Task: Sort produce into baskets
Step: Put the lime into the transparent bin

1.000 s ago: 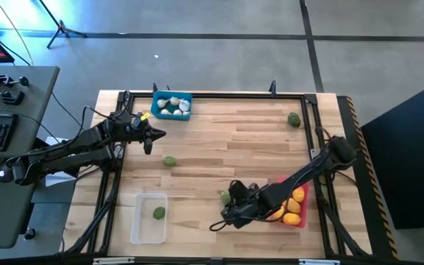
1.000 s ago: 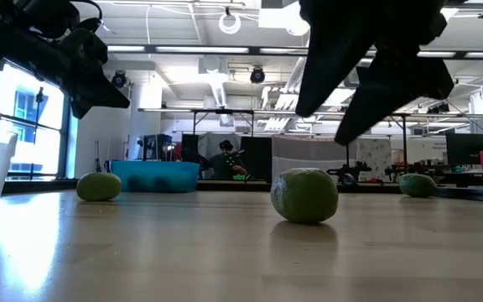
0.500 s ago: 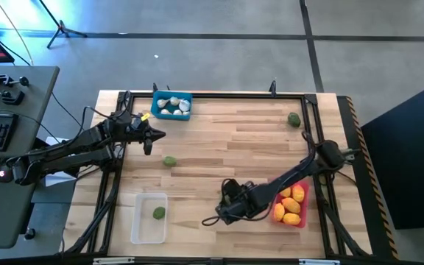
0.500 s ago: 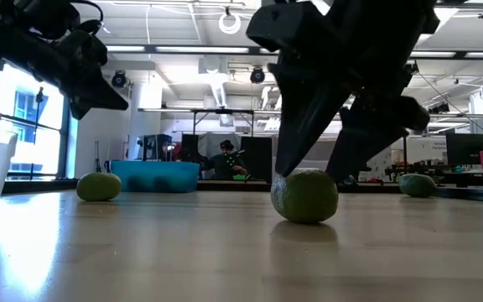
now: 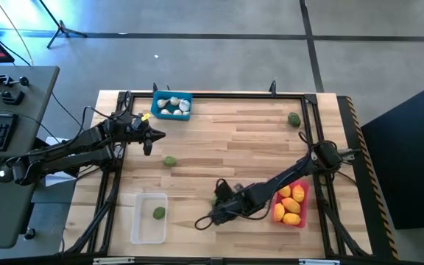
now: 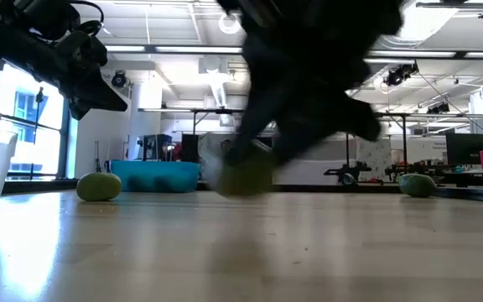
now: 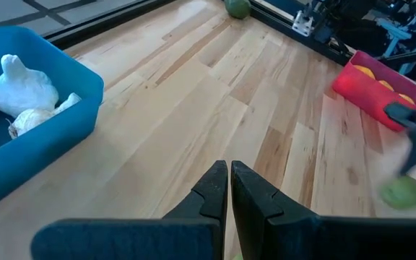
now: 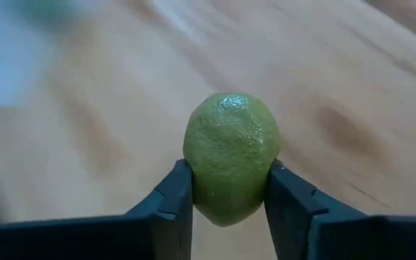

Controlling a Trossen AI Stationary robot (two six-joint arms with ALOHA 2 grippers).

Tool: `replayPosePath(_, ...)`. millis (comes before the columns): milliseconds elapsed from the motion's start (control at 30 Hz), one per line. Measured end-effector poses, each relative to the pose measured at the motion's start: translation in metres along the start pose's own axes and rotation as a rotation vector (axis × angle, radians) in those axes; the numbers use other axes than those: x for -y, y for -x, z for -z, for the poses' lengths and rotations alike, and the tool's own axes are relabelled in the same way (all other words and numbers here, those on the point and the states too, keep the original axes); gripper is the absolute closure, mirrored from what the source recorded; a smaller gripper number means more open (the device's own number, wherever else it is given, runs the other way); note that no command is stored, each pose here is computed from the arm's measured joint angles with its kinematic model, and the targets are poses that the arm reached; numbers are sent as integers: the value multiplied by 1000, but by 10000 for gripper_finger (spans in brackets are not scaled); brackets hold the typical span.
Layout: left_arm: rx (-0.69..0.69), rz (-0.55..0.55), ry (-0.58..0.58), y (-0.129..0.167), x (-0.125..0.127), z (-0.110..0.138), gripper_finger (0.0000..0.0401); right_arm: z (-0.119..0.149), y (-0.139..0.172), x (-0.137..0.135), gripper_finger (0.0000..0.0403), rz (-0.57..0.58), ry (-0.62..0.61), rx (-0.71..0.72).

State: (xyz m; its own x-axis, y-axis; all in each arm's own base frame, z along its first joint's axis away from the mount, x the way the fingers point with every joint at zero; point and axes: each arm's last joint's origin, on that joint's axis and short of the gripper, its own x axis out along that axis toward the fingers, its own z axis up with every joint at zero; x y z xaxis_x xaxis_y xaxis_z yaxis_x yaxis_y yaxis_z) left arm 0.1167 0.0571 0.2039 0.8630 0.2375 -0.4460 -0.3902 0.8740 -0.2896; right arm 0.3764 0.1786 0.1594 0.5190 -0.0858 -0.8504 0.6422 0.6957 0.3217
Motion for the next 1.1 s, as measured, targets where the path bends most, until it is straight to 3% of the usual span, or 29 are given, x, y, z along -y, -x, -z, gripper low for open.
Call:
replayPosePath(200, -5, 26, -28, 0, 1, 0, 394, -22, 6, -36, 295, -349, 55, 236)
replayPosePath(333, -9, 47, -44, 0, 1, 0, 394, -38, 3, -53, 295, -357, 130, 322)
replayPosePath(500, -6, 44, -60, 0, 1, 0, 394, -67, 0, -94, 295, -439, 241, 399)
replayPosePath(700, -5, 39, -61, 0, 1, 0, 394, -85, -15, -134, 296, -496, 342, 371)
replayPosePath(867, -5, 39, -53, 0, 1, 0, 394, -84, -39, -146, 296, -520, 371, 308)
replayPosePath(1100, -7, 37, -49, 0, 1, 0, 394, -79, -56, -142, 296, -565, 302, 271)
